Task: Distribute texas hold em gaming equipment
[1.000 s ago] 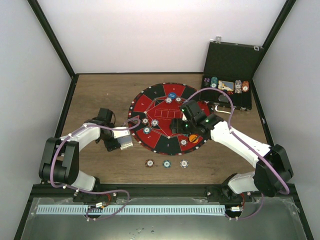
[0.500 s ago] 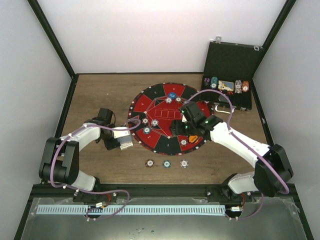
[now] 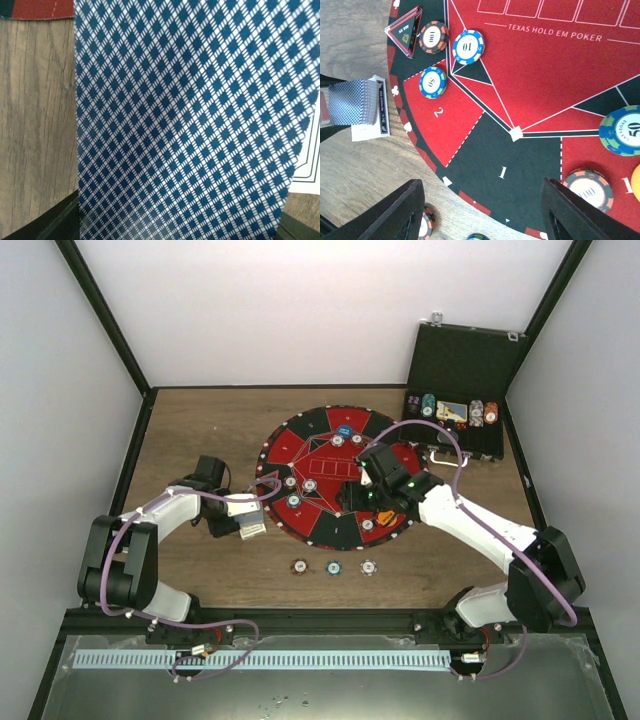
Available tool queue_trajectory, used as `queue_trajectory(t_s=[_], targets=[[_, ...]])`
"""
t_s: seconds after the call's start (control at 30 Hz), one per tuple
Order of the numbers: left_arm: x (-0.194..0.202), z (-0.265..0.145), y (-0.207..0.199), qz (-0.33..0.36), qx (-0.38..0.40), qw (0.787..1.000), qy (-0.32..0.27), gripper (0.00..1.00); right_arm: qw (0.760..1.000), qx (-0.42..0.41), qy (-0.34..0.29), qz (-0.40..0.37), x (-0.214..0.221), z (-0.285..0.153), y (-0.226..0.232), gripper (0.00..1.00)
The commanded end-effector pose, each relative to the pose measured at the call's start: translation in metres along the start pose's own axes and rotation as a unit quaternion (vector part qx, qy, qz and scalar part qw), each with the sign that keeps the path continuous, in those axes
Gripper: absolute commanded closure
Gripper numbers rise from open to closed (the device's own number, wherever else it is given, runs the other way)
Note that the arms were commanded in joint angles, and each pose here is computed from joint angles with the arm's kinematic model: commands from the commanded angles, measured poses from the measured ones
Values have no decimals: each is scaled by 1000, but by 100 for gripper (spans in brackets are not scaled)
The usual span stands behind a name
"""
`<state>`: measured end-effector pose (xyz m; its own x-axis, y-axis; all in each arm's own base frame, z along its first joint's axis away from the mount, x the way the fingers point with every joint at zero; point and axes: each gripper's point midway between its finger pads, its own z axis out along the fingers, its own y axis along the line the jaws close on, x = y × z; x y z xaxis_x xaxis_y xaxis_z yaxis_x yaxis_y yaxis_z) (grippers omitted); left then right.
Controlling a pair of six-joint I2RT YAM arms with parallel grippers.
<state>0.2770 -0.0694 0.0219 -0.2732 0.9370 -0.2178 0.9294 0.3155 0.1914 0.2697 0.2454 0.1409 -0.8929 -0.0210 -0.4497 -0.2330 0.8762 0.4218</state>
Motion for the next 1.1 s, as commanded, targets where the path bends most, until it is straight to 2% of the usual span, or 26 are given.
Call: queue_trajectory(t_s=[0.0, 0.1, 0.33, 0.47, 0.8, 1.07], targets=[[4, 6, -12, 11, 18, 1000, 3, 44, 1000, -24, 8, -4, 4, 4, 11, 34], [4, 5, -12, 10, 17, 1000, 6, 50, 999, -36, 11, -2, 4, 6, 17, 34], [2, -8, -5, 14, -4, 1000, 2, 77, 997, -76, 25, -1, 8, 14, 33, 34], [-5, -27, -2, 19, -14, 1000, -13, 88, 994, -106, 30, 4, 8, 16, 44, 34], [-23, -59, -7, 29, -19, 997, -65, 96, 971, -234, 36, 26, 6, 11, 92, 24], [-61, -110, -7, 38, -21, 987, -155, 96, 938, -338, 74, 25, 18, 14, 149, 18]])
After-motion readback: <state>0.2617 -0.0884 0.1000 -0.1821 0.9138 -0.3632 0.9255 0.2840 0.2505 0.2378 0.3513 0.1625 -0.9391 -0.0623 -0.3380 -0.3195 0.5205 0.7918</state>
